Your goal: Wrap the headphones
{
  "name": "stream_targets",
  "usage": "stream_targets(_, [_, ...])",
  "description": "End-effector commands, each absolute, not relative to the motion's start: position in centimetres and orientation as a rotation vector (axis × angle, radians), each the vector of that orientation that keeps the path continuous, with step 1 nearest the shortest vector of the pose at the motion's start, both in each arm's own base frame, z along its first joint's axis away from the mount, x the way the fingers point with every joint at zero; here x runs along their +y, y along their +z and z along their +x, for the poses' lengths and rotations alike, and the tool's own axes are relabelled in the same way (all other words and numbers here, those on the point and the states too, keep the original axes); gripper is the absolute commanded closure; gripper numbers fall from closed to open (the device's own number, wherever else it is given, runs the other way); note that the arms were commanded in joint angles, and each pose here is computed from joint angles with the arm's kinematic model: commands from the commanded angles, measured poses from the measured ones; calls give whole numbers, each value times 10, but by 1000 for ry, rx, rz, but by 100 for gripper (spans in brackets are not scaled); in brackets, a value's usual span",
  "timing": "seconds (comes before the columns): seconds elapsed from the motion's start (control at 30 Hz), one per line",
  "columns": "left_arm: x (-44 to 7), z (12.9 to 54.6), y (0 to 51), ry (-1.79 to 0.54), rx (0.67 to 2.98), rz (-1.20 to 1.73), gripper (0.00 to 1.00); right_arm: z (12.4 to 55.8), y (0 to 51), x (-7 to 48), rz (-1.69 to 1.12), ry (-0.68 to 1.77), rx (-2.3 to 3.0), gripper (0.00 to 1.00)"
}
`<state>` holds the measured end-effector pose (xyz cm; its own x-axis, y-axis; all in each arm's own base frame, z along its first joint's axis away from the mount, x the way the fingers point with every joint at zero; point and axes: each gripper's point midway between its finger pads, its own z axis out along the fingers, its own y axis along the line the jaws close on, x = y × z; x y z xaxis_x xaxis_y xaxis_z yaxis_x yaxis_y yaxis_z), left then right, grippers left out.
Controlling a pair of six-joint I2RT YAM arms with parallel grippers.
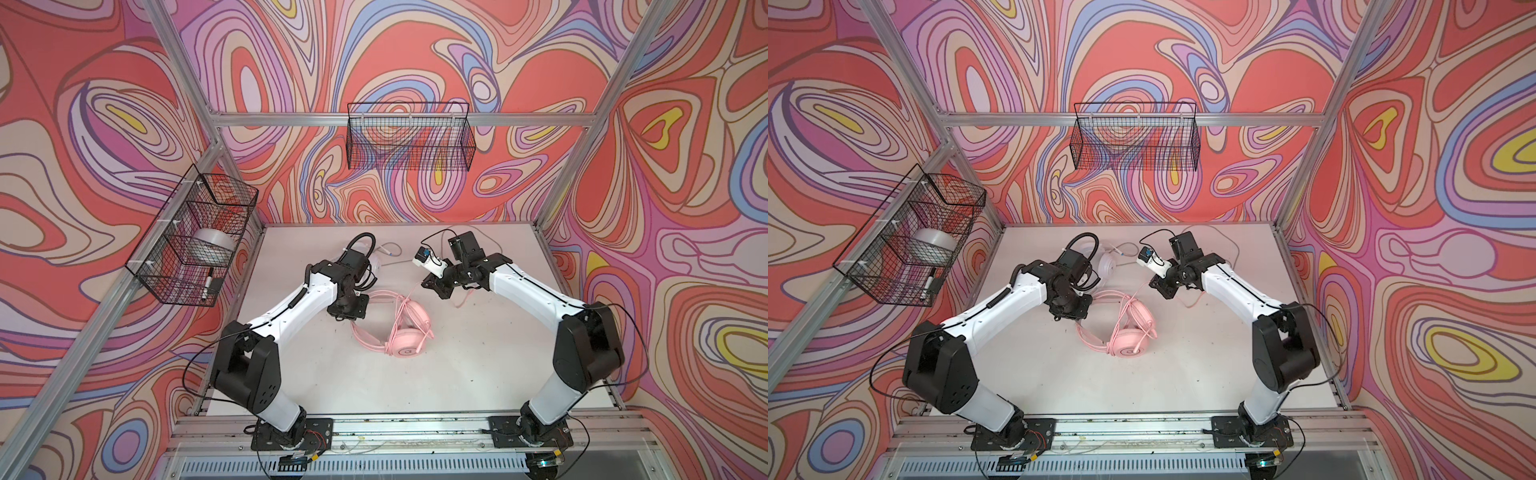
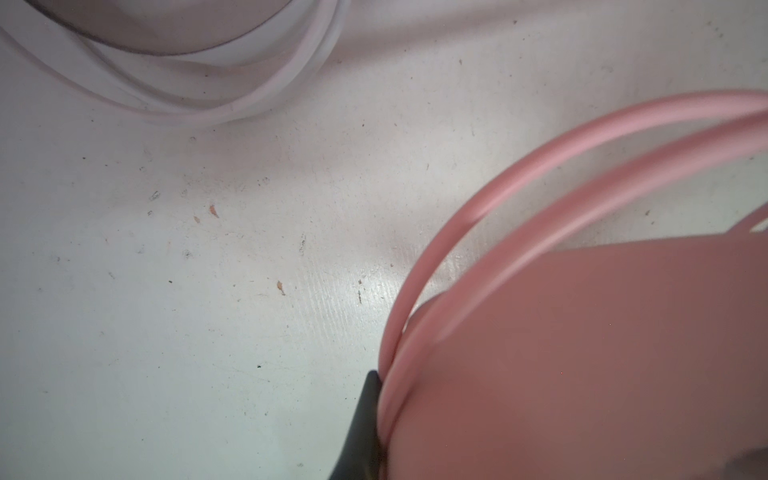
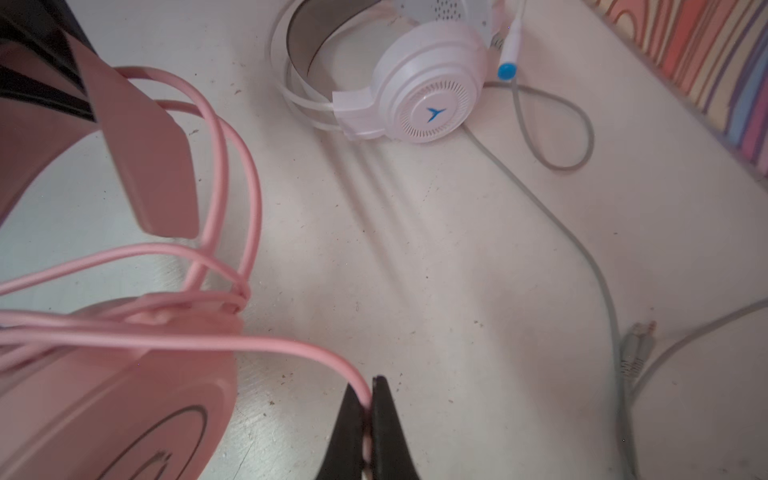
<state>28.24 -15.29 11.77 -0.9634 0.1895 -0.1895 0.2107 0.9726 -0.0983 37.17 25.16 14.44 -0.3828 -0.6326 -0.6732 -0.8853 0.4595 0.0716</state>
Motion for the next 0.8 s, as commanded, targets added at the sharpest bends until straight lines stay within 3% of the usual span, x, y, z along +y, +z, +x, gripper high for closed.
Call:
stream_targets(0.0, [-169,267,124,-346,2925,442,100,380,139,266,-1206,728,2166,100])
stream_targets(0.2, [-166,257,119,-354,2947,460,100,391,108,266,-1104,815,2269,99])
stream_targets(0.6, [-166,249,111,-387,2978,449,100,384,84,229,-951,823,2421,62])
stream_targets(0.77, [-165,248,106,-385,3001,438,100,382,94,221,-899,838,2402,54])
